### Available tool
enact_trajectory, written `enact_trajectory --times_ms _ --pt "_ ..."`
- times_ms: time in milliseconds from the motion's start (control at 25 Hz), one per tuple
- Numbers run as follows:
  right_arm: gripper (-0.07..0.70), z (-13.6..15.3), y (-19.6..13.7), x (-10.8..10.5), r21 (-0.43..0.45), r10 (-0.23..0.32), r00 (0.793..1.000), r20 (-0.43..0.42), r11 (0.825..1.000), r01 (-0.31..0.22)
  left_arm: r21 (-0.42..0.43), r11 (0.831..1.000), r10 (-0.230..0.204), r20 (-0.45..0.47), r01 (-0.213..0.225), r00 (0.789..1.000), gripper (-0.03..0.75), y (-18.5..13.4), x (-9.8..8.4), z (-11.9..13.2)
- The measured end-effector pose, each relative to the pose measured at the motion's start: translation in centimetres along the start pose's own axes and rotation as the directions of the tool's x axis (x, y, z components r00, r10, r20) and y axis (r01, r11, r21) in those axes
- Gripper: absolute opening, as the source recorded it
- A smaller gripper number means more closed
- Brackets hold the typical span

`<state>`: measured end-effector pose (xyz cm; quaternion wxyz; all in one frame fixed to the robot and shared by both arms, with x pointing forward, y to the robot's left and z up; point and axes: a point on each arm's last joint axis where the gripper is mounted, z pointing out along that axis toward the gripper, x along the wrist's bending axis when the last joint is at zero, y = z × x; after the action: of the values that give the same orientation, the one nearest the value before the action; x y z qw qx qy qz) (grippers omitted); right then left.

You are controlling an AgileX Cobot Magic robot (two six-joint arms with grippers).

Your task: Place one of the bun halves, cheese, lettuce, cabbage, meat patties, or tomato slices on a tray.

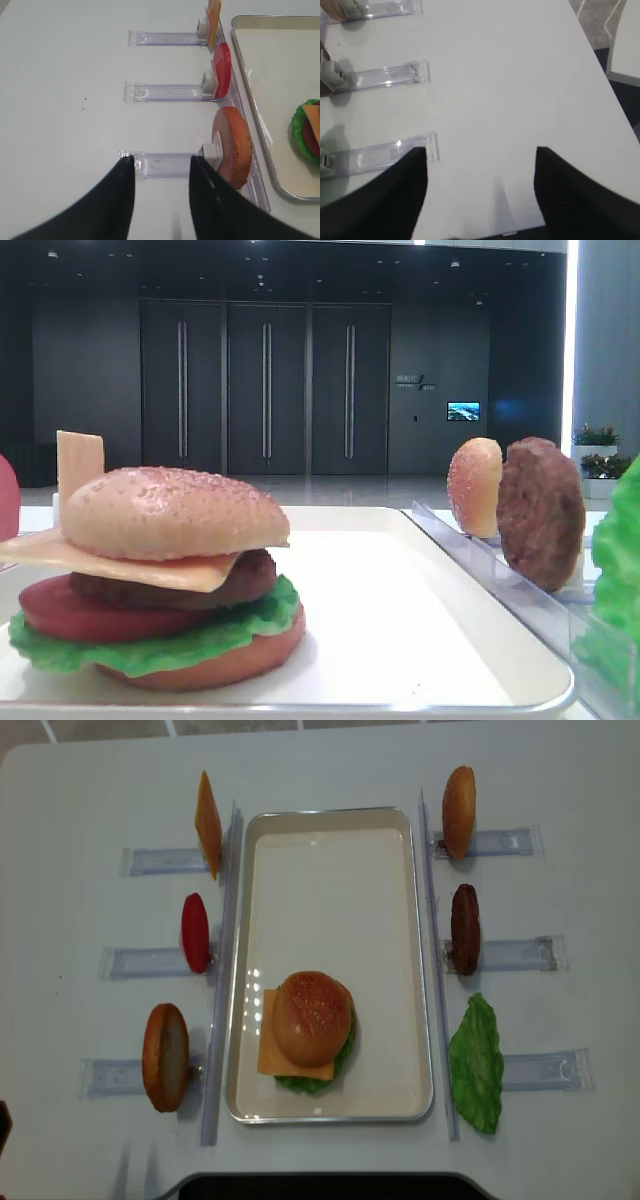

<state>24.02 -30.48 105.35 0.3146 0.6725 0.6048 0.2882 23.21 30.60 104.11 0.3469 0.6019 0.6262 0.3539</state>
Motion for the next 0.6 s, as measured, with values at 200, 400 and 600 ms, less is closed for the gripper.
enact_trajectory --times_ms 200,400,600 --pt "0.437 0.20 -0.30 0.02 -0.062 -0.004 1.000 -0.007 0.998 0.004 0.000 1.000 0.000 0.000 0.000 1.000 0.282 0.00 0.00 0.00" --pt "0.437 -0.05 -0.61 0.10 -0.101 -0.026 0.999 -0.036 0.995 0.023 0.000 1.000 0.000 0.000 0.000 1.000 0.282 0.00 0.00 0.00" --pt "0.433 -0.04 -0.61 0.13 -0.107 -0.040 0.998 -0.048 0.994 0.035 0.000 1.000 0.000 0.000 0.000 1.000 0.282 0.00 0.00 0.00"
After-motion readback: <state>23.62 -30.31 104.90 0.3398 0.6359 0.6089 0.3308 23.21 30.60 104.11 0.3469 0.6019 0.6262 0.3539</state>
